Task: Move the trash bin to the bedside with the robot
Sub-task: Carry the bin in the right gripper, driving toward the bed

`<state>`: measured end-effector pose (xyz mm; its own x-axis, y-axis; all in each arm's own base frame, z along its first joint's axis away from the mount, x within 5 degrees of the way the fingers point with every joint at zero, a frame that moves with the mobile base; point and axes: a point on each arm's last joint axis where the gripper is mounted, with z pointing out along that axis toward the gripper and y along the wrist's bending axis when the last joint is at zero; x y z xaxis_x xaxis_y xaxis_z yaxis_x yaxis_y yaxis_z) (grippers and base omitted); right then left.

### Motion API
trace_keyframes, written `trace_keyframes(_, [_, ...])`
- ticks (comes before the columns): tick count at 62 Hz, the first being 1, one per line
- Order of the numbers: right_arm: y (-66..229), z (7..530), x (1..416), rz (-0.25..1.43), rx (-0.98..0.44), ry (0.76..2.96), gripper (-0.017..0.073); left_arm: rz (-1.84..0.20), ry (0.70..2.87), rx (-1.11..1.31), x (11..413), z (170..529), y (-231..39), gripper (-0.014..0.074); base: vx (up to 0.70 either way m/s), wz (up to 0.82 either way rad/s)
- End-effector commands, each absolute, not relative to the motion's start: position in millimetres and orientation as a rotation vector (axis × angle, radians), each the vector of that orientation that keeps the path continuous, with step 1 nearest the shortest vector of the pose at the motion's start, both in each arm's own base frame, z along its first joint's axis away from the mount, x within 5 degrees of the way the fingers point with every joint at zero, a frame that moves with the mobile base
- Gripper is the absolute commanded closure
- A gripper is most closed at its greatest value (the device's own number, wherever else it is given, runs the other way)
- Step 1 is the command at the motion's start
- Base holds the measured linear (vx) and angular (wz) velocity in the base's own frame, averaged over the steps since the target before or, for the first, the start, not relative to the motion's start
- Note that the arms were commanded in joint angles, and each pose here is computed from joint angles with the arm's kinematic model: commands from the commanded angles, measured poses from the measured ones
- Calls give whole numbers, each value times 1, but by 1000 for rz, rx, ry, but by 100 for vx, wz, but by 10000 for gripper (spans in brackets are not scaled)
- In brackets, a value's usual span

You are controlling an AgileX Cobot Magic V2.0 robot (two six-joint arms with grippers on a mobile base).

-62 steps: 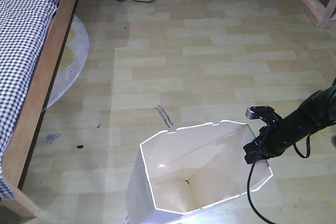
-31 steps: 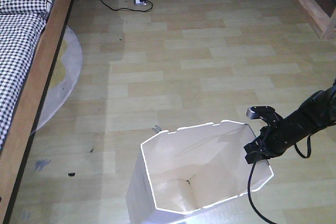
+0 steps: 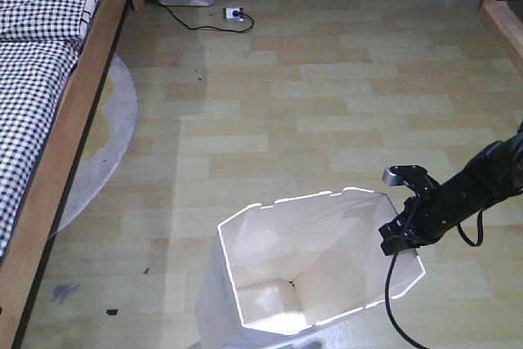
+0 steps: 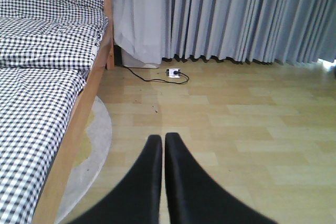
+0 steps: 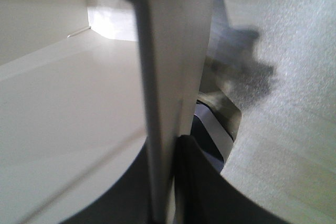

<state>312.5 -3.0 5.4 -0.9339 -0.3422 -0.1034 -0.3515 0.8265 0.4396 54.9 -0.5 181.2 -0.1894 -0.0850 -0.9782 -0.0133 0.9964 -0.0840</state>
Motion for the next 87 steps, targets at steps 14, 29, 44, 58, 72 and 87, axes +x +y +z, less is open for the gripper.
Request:
trace_keyframes(14, [8,38,317,946,-533,2903,564,-72,1690,-80,55,184,0,599,30,9])
trace_keyframes(29, [8,38,317,946,-533,2903,564,-72,1690,-80,55,184,0,599,30,5])
trace_keyframes(44, [8,38,317,946,-533,2903,564,-72,1690,-80,55,184,0,599,30,-1])
trace_keyframes(58, [8,38,317,946,-533,2903,564,-72,1690,-80,55,184,0,599,29,-1])
trace_keyframes(72, [8,38,317,947,-534,2903,564,-72,1690,-80,55,184,0,599,27,1])
trace_keyframes(87, [8,38,317,946,-534,2903,564,-72,1690,-80,55,184,0,599,27,3])
